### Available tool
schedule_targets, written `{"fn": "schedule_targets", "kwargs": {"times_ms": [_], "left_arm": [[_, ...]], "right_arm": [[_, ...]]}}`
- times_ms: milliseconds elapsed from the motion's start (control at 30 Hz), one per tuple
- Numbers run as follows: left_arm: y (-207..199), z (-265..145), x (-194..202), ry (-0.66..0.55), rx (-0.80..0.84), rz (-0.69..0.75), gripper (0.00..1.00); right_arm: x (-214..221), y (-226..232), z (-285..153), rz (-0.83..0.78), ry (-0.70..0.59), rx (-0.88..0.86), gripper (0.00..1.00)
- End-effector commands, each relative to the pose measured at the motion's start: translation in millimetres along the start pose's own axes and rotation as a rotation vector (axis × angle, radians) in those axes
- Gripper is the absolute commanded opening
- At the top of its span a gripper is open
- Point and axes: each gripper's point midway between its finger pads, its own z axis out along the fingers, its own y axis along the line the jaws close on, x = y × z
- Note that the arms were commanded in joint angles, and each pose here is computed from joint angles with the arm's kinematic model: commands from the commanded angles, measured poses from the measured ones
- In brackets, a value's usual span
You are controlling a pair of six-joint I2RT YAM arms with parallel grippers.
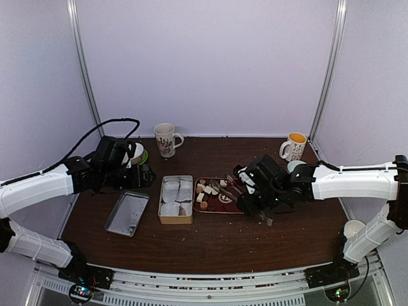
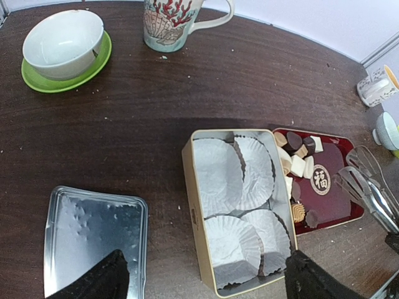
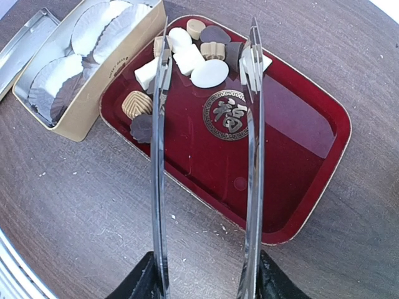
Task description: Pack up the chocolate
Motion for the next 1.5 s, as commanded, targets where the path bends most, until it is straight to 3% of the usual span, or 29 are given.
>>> {"fn": "schedule_targets", "kwargs": {"times_ms": [0, 300, 833, 1267, 1467], "left_arm": [[-4.0, -4.1, -9.2, -0.041, 0.026, 0.007, 0.89], [-3.7, -3.9, -10.1, -0.041, 0.022, 0.012, 0.89], [-3.8, -1.0, -12.5, -0.038, 0.008, 0.025, 0.90], [-1.8, 0.5, -11.3, -0.031, -0.004, 0.024, 0.89], [-3.8, 0.2, -13.4, -0.030, -0.002, 0.027, 0.89]], "right_arm": [[5.8, -0.5, 3.3, -0.009, 0.085, -0.049, 0.49], [13.7, 4.2, 26.2, -0.049, 0.170, -0.057, 0.51], [6.4, -17.4, 49.9, 0.003, 0.166, 0.016, 0.50], [-0.1, -17.2, 63.9, -0.010, 0.167, 0.004, 0.46], [-5.1, -15.1, 62.7, -0.016, 0.140, -0.011, 0.39]]}}
